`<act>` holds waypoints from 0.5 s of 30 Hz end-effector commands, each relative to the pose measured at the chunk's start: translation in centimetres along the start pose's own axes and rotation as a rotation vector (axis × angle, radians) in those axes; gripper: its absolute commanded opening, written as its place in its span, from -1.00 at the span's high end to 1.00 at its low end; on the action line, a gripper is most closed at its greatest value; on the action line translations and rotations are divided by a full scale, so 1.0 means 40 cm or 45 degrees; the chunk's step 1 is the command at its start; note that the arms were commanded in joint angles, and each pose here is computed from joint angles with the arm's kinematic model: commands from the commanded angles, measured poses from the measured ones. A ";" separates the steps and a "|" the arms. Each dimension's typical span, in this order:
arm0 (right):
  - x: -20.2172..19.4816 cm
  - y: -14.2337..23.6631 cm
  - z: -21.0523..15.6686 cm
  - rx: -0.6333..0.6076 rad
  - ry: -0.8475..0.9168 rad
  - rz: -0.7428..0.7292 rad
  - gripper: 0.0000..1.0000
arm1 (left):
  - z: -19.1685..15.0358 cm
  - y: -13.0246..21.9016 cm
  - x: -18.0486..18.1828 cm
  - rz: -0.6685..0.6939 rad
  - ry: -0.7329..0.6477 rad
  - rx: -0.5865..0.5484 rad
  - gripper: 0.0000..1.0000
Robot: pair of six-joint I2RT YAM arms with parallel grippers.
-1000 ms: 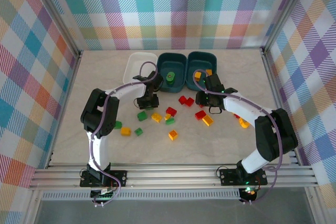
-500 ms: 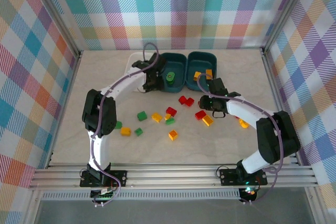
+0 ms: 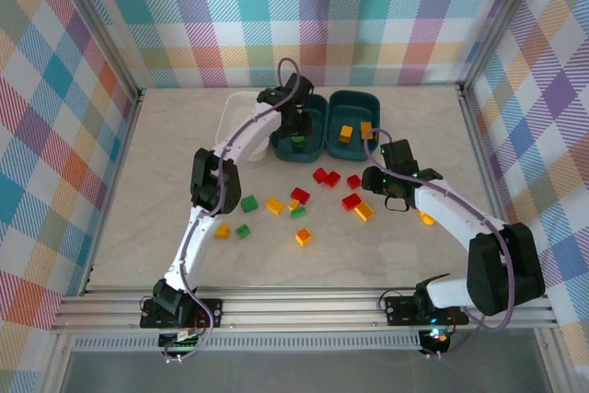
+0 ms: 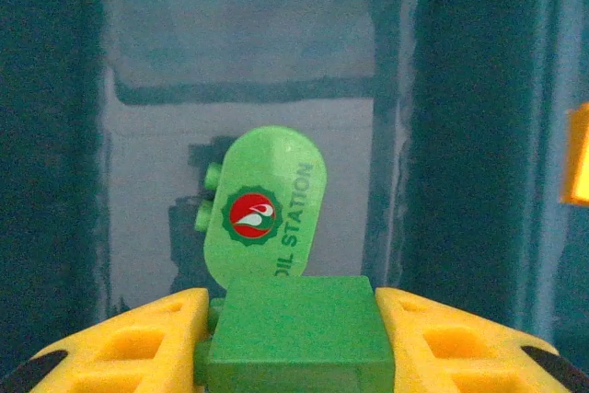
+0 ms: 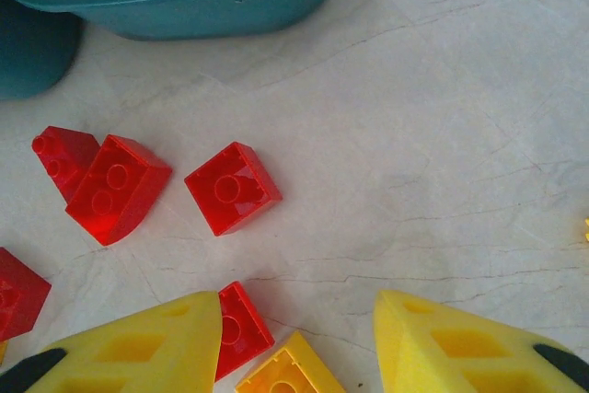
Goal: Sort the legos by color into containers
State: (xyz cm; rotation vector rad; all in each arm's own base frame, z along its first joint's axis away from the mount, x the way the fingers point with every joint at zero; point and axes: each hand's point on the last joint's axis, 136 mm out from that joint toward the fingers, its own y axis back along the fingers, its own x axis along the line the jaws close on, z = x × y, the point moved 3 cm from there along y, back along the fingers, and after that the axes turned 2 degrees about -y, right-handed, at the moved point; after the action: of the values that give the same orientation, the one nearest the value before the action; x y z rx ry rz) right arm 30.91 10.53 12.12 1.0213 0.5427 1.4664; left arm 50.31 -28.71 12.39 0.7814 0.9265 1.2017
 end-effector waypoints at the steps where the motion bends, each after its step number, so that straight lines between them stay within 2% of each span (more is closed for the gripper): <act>1: -0.010 -0.001 -0.025 0.046 0.004 0.006 0.05 | 0.030 0.049 -0.020 -0.075 -0.030 -0.035 0.09; 5: -0.006 -0.009 -0.026 0.056 -0.001 0.017 -0.01 | 0.032 0.072 -0.041 -0.141 -0.048 -0.034 -0.44; 6: -0.005 -0.010 -0.027 0.060 -0.002 0.021 -0.03 | 0.034 0.089 -0.043 -0.150 -0.045 -0.038 -0.52; 11: 0.000 -0.008 -0.026 0.055 -0.007 0.041 -0.06 | 0.024 0.220 -0.048 -0.092 -0.035 -0.164 -0.65; 15: 0.009 -0.009 -0.026 0.064 -0.008 0.063 -0.05 | -0.089 0.270 -0.029 -0.147 0.058 -0.125 -0.69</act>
State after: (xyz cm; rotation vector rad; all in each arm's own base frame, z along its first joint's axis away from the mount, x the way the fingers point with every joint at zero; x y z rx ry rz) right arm 30.46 10.90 11.69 1.0581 0.5534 1.4875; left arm 44.90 -27.62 16.27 0.7561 0.9313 1.1581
